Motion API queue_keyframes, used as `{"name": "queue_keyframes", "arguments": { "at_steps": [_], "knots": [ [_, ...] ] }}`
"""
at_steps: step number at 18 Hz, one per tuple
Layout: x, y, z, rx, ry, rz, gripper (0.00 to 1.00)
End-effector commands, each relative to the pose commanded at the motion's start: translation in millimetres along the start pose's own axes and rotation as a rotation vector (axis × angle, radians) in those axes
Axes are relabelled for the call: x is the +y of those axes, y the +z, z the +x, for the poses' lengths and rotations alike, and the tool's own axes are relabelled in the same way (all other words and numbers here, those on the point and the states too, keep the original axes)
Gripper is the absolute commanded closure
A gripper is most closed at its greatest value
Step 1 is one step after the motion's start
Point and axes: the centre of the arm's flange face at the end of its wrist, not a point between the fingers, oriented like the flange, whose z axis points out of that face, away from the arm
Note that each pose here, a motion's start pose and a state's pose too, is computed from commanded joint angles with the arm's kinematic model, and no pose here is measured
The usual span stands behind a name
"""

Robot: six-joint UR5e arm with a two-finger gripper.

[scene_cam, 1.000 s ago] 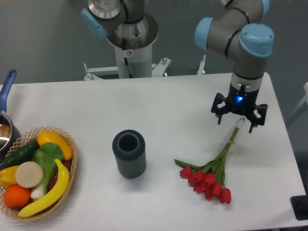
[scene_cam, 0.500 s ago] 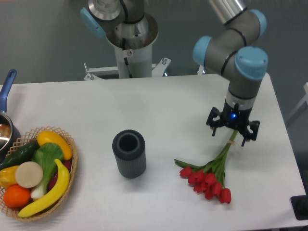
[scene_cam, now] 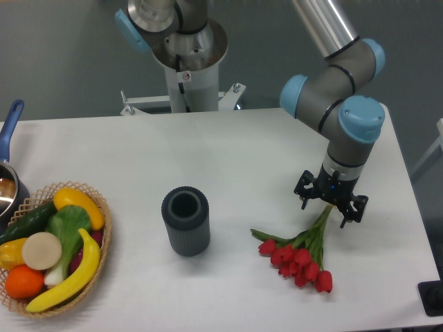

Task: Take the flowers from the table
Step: 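Lower the gripper around the tulip stems just above the blooms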

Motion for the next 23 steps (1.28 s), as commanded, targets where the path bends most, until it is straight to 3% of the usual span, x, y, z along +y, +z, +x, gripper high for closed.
{"name": "queue_keyframes", "arguments": {
  "at_steps": [23],
  "knots": [
    [-15, 47, -1, 0.054, 0.010, -0.011, 0.00]
  ]
}}
